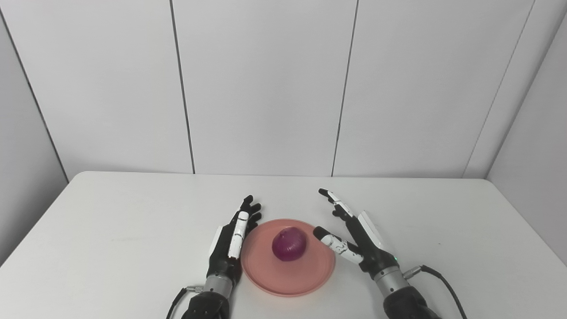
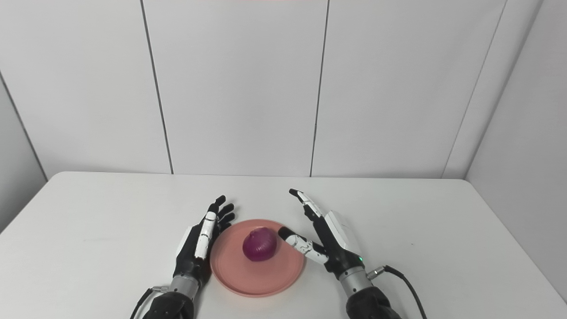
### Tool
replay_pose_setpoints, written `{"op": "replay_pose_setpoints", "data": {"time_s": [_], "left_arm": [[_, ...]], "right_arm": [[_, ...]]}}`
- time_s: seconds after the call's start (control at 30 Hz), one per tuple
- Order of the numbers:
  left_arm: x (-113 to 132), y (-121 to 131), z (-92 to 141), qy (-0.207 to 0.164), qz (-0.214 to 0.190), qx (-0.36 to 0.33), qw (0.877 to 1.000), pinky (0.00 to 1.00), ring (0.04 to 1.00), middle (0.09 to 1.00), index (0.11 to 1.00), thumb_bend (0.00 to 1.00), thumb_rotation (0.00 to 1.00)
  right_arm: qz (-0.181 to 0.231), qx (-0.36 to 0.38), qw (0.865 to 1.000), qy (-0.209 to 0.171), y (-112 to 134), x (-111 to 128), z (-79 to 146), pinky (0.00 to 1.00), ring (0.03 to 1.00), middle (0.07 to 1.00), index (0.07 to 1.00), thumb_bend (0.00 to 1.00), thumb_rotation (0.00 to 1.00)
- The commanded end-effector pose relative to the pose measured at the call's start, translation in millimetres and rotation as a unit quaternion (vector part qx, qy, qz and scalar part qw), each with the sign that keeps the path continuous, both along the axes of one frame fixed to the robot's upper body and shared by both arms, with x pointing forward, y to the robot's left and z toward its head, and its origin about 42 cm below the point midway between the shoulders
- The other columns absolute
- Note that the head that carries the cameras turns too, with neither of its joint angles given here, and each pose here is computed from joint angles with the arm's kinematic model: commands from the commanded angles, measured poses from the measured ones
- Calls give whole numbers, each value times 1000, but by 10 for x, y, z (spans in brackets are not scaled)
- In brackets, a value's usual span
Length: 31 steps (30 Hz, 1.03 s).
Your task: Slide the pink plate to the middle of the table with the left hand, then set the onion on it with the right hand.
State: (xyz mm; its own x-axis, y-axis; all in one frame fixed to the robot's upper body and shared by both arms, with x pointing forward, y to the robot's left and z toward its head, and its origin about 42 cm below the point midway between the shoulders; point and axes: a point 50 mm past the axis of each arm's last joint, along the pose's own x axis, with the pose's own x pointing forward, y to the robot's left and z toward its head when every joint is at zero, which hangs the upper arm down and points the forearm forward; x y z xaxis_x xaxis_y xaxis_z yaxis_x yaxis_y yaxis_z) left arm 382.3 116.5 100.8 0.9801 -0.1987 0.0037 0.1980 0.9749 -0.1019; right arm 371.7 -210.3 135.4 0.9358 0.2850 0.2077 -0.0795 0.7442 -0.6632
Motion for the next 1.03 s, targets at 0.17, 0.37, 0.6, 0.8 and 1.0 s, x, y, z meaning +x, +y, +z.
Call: {"op": "replay_pose_setpoints", "data": {"time_s": [0.17,0.37,0.6,0.8,1.0], "left_arm": [[-24,222,-116,1,2,22,1000,959,921,935,934,541,1000],[-59,320,-158,3,4,25,1000,967,927,933,939,532,1000],[-76,422,-172,3,7,23,1000,959,934,929,933,510,1000],[-67,494,-176,4,10,18,1000,942,938,935,944,501,1000],[-83,552,-188,8,7,9,1000,949,951,949,954,501,1000]], "right_arm": [[-21,40,999,-4,-25,107,164,841,893,939,944,692,1000],[-38,47,998,17,-49,98,115,869,900,937,943,677,1000],[-46,92,994,49,-76,110,53,903,936,948,943,691,1000],[-39,142,987,71,-71,120,50,926,955,961,956,689,1000],[-27,213,973,86,-71,151,17,920,955,960,956,639,1000]]}}
